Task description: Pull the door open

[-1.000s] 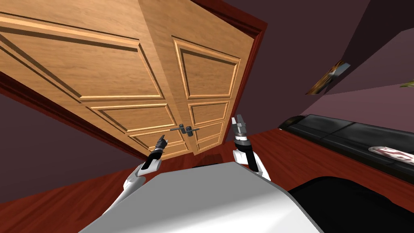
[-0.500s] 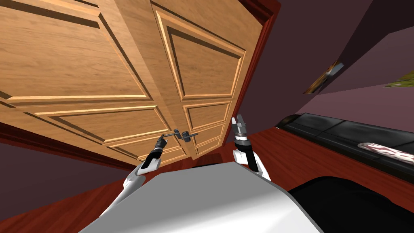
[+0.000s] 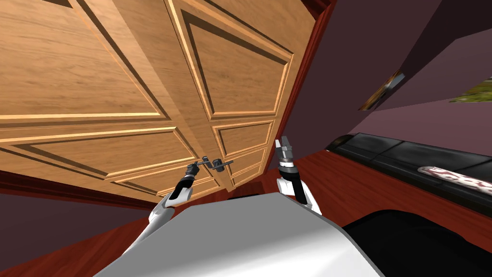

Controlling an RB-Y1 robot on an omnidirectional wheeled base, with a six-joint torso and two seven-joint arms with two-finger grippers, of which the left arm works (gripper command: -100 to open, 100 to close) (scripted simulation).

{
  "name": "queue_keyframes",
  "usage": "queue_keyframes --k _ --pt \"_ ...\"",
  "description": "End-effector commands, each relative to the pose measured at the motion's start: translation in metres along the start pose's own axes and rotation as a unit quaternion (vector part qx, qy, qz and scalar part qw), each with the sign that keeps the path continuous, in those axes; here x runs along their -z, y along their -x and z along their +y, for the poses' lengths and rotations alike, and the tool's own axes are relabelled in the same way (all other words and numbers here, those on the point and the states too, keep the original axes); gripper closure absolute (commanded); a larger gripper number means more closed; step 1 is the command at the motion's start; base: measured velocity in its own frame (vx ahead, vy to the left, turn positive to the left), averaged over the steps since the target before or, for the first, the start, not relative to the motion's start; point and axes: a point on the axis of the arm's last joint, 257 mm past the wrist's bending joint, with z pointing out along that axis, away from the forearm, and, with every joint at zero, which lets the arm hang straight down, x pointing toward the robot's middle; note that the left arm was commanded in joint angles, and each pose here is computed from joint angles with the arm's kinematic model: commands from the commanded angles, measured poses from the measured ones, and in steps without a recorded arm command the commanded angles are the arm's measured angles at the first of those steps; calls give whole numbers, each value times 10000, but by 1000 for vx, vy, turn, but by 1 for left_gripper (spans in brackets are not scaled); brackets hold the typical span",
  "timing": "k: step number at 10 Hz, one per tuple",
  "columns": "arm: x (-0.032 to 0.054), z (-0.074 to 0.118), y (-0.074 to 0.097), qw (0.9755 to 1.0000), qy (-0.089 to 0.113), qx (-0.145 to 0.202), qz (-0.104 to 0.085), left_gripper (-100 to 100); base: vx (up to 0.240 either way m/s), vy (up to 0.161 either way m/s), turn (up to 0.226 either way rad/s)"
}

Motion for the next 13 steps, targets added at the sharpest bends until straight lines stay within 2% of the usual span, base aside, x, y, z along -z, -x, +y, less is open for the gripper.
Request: queue_keyframes --k 1,3,4,6,8,13 --pt "10 12 15 10000 13 -10 -10 100 -19 3 -6" --pt "10 12 15 10000 13 -10 -10 100 -5 -1 2" --pt "64 39 80 10000 49 -43 -6 100 -83 62 -46" --pt "104 36 85 10000 44 -60 60 100 -178 28 -82" --pt "156 27 18 9997 21 -55 221 100 -214 15 -108" --pt "260 9 -292 9976 -47 41 694 100 -194 69 -130"
